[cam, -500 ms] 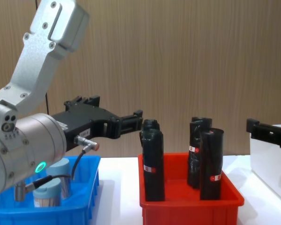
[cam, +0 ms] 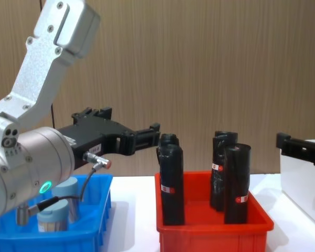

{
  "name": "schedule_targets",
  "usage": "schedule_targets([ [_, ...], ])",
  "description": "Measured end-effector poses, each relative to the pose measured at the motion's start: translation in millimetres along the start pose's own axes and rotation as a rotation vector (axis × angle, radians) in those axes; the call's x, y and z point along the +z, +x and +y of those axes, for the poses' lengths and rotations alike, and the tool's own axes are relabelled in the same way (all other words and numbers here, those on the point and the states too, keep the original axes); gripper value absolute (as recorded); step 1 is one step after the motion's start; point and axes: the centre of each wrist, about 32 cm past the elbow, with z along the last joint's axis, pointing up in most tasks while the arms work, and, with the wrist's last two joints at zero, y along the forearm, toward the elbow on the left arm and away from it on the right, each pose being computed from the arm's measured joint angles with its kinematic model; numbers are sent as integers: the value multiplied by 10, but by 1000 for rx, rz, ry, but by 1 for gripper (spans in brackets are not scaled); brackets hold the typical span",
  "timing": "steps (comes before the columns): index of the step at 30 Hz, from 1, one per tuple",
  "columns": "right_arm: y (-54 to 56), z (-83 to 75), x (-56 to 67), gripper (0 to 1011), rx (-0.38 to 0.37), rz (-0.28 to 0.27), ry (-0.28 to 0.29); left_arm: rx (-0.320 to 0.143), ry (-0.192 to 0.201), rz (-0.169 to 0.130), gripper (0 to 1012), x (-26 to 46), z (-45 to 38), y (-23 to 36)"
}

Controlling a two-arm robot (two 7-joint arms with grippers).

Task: Pick the cotton swabs from the blue box and place them into the white box.

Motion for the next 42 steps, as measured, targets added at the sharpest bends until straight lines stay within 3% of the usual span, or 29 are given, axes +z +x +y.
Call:
schedule_targets([
  [28,0,0,0,1002,0,0,0,1,0,1,1004,0,0,1],
  [42,0,0,0,1002,0,0,0,43,24,42,1004,16,-18,16],
])
